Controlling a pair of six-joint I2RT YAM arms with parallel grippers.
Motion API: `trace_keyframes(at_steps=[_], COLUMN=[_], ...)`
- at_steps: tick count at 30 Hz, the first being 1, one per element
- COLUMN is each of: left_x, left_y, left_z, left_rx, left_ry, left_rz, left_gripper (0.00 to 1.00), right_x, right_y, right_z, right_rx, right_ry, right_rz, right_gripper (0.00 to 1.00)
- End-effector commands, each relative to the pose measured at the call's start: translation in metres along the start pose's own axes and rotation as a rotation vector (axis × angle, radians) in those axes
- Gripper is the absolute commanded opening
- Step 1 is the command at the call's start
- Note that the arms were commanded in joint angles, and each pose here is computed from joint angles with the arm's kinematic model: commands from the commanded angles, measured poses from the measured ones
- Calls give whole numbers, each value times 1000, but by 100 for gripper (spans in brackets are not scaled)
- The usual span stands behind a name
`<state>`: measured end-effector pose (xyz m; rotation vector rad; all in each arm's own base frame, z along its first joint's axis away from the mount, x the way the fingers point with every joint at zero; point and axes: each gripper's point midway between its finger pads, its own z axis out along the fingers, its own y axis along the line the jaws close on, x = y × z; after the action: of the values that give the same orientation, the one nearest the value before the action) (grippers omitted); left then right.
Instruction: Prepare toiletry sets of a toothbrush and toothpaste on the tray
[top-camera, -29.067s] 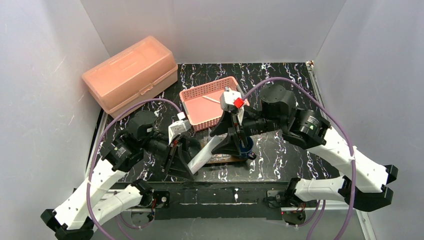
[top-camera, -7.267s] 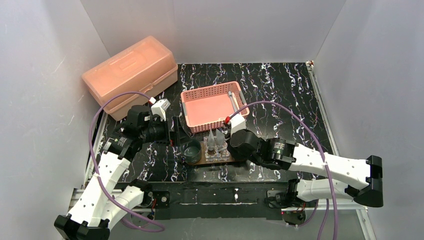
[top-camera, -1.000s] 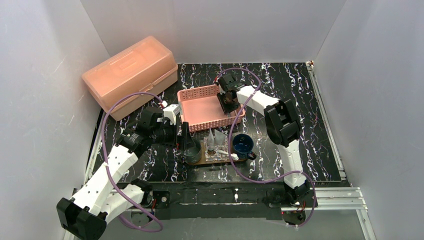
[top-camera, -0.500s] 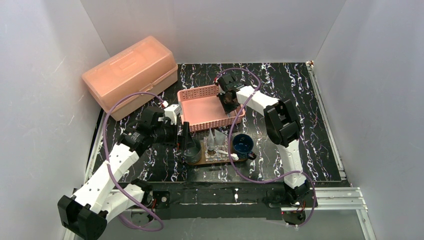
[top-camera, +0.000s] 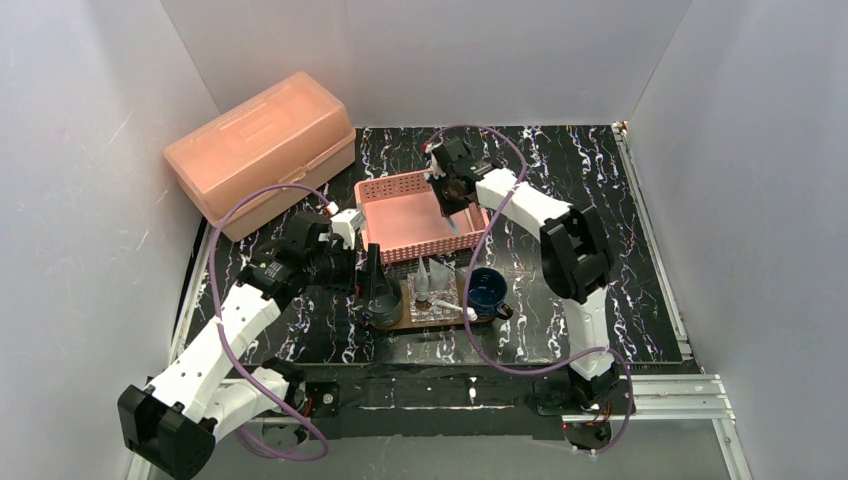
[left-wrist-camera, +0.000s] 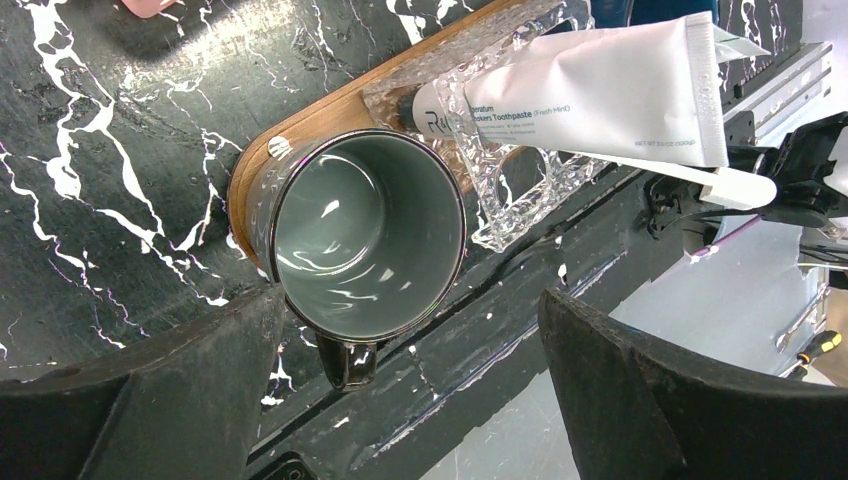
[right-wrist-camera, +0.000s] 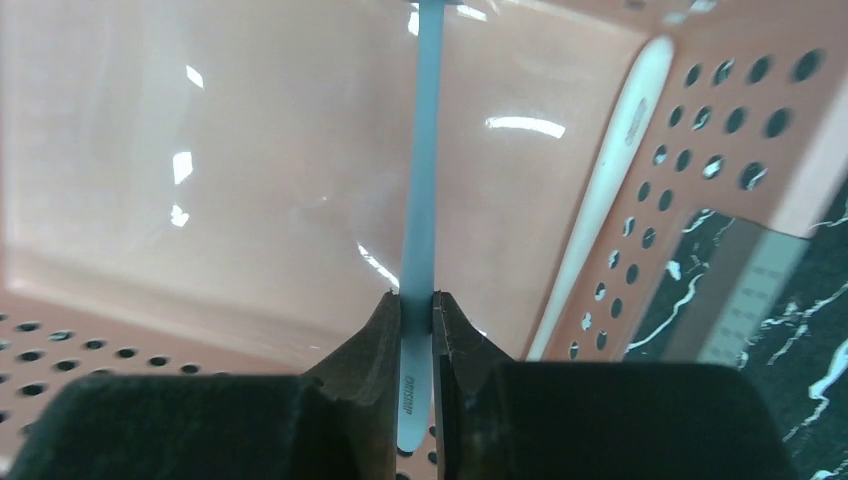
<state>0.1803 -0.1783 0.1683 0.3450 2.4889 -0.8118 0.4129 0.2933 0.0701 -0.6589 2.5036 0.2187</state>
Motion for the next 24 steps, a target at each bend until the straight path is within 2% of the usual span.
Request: trace_keyframes(at_steps=[1,15,24], left_x=[-1,-2,-5], left_y=[-4,-1,-1], left_z=[-1,1,-1], left_rx=[16,2,0], left_ry=[5,11,-3], left_rz=[18,15,35], left_gripper=[98,98,98], right_x=[-51,-93,-90], right_y=[10,17,23], right_z=[-50,-134,-191], right_rx=[-42,-51,-100], right_ry=[-187,-391,-446], right_rz=[-23,-66,-66], right_gripper=[1,1,1])
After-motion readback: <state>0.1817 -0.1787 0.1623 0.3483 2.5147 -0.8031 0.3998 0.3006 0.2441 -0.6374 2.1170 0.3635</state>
